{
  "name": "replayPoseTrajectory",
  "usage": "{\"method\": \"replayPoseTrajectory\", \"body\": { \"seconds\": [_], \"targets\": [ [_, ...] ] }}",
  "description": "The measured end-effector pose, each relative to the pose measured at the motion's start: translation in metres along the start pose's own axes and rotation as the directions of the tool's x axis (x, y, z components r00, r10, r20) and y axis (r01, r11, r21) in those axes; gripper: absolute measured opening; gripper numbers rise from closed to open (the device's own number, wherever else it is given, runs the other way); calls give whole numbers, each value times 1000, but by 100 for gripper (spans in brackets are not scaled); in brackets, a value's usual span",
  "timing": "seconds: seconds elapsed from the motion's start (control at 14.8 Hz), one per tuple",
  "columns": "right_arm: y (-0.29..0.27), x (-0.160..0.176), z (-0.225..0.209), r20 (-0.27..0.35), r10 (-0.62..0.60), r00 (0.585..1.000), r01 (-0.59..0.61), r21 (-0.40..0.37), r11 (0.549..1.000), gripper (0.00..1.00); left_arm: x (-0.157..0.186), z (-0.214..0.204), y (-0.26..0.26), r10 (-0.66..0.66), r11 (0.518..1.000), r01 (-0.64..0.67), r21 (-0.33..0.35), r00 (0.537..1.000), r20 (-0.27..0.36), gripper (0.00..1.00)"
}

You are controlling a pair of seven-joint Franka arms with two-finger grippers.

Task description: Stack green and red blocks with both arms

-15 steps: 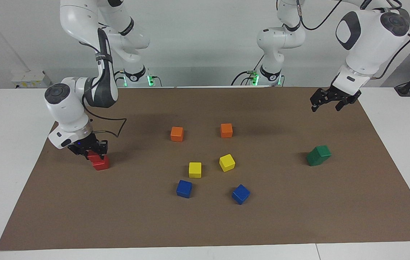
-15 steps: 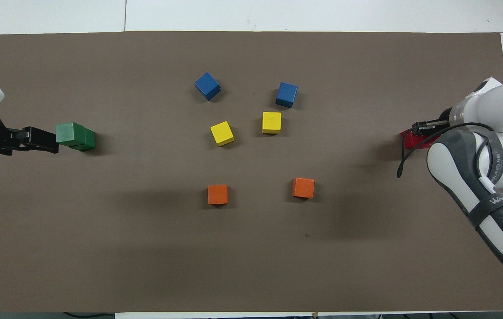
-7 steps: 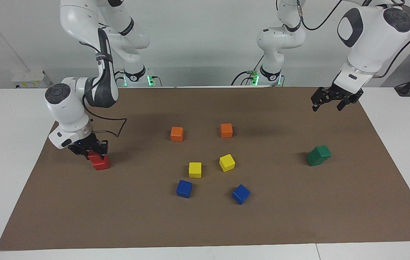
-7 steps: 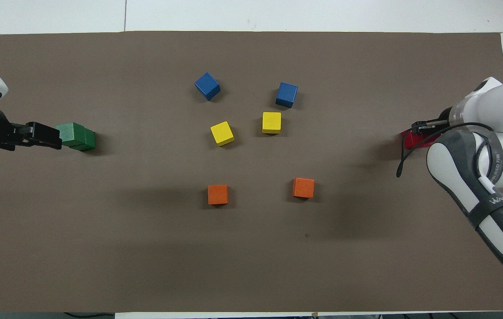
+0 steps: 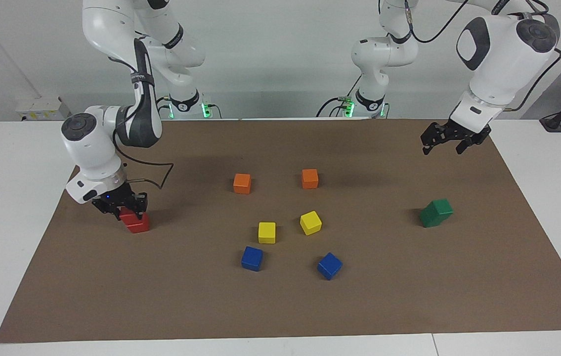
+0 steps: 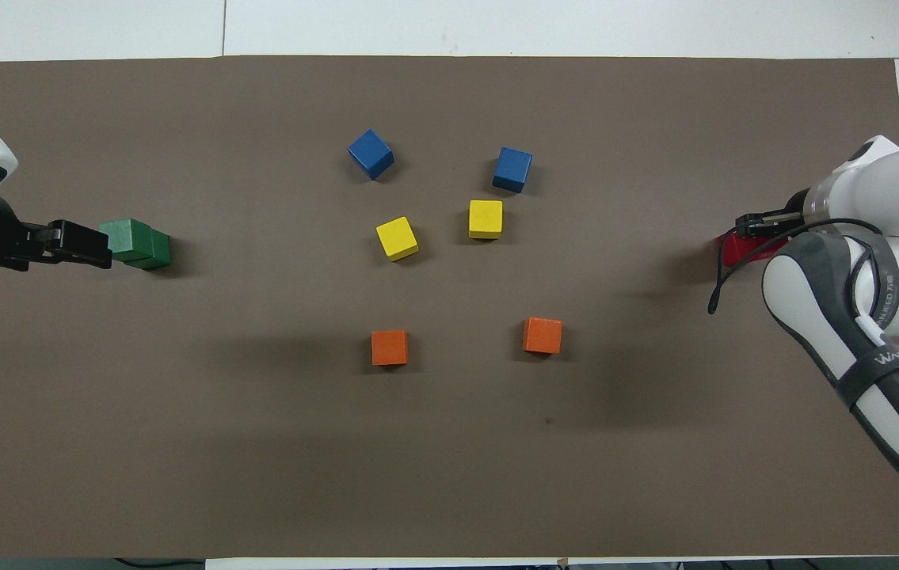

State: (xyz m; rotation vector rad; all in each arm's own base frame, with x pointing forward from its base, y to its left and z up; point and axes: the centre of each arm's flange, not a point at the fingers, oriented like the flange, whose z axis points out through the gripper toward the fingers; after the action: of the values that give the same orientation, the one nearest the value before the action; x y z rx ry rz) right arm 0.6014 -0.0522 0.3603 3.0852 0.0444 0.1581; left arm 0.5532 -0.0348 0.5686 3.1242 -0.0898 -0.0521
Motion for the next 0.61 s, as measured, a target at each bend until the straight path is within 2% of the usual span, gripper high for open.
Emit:
{"method": "replayPoseTrajectory", "body": {
  "seconds": [0.07,0.14,0.2,0.61],
  "targets": [
    [0,0,0,0,0,1000,0,0,1000,67,0,-6,0,0,1000,0,0,1000,-7,100],
    [0,0,0,0,0,1000,0,0,1000,78,0,-11,0,1,1000,-1,0,1000,-12,100],
    [0,0,0,0,0,1000,0,0,1000,80,-1,-14,0,0,1000,0,0,1000,-14,100],
    [0,5,-7,-19,-1,1000,1,-2,1000,80,-3,-26,0,0,1000,0,0,1000,-15,100]
  ]
}}
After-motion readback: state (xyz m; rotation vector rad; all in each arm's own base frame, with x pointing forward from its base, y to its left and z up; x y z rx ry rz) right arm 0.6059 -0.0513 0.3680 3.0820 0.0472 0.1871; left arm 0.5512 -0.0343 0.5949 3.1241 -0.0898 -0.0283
